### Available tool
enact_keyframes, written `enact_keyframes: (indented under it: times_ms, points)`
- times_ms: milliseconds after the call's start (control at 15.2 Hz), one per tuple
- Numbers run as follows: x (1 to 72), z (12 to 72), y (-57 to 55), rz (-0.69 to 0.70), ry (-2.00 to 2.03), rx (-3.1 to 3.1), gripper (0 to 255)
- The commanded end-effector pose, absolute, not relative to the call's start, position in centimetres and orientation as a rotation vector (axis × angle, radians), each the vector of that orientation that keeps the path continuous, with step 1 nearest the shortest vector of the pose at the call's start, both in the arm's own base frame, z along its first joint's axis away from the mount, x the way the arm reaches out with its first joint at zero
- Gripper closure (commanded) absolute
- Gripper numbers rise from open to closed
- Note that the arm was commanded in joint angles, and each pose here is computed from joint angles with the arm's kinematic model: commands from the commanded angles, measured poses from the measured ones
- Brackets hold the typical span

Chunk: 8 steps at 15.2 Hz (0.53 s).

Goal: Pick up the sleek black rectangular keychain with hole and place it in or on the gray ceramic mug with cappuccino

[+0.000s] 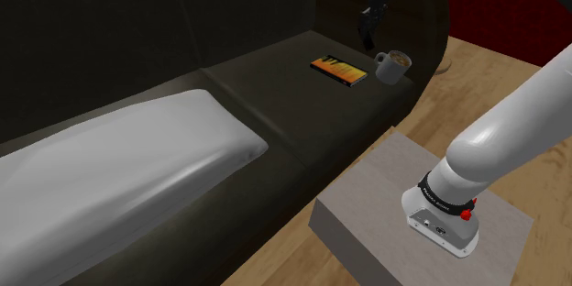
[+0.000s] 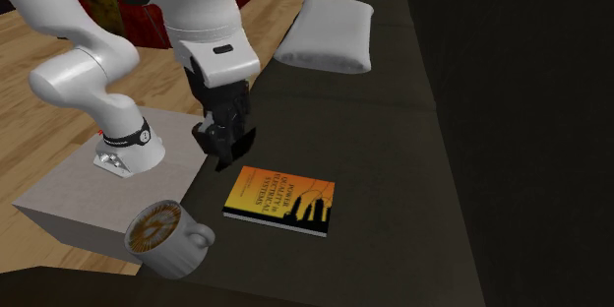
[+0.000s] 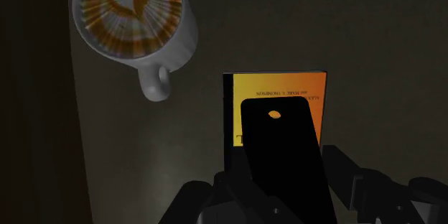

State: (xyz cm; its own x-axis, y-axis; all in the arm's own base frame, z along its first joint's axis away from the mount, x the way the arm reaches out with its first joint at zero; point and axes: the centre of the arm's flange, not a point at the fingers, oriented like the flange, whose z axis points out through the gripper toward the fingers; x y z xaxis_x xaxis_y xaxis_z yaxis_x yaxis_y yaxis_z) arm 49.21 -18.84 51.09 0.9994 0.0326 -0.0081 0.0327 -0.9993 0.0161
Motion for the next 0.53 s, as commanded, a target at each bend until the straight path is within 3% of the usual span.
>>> enact_keyframes:
  times_ms: [0,462]
  points:
    - [47.8,51.3,-21.4,-0.012,0.053,3.125,255]
    - [43.6,51.4,-29.7,-0.012,0.053,3.125,255]
